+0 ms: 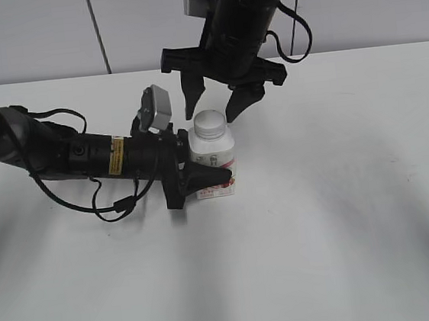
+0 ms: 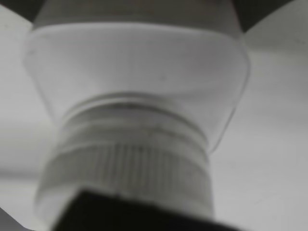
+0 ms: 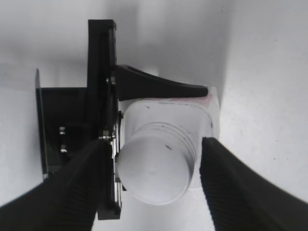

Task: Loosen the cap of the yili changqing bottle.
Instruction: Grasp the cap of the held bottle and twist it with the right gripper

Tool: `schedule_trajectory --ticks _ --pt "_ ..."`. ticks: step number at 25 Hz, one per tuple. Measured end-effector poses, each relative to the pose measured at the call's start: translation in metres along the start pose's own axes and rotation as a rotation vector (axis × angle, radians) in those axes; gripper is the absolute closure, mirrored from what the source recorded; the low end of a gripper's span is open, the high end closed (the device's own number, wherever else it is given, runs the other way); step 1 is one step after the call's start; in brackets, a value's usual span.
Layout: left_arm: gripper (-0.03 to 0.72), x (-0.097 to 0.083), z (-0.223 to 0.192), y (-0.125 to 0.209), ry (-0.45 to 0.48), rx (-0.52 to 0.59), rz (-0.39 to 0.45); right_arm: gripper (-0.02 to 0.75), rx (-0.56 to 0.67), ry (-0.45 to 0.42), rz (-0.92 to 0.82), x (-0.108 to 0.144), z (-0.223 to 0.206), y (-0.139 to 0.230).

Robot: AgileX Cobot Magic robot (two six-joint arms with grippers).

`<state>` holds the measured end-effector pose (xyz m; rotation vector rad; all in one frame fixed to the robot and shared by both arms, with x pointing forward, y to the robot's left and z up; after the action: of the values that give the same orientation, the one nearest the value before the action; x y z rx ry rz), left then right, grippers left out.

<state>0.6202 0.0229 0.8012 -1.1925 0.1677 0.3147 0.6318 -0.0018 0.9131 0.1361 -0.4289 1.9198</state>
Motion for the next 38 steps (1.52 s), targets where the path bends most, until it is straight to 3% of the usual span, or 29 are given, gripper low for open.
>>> schedule_trajectory --ticks 22,28,38 --pt "0.321 0.001 0.0 -0.001 -0.008 -0.005 0.005 0.246 0.043 0.022 0.026 0.005 -0.008 0.009" --pt "0.321 0.002 0.0 -0.001 -0.009 -0.007 0.007 0.341 0.045 0.032 0.031 0.003 -0.008 0.01" --pt "0.321 0.002 0.0 -0.001 -0.011 -0.006 0.004 0.341 0.05 0.035 0.128 0.003 -0.008 0.01"
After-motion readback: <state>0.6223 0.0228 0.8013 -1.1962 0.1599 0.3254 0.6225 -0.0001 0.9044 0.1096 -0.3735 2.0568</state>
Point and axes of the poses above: a point on each arm's last joint axis where the gripper is mounted, z pointing back along that axis away from the gripper, x along the wrist's bending axis when the last joint is at zero, y = z × x, the point moved 9 cm from there along -z, pointing out along that axis toward the gripper, and after that the axes turned 15 degrees about z, right-handed, at the moved point
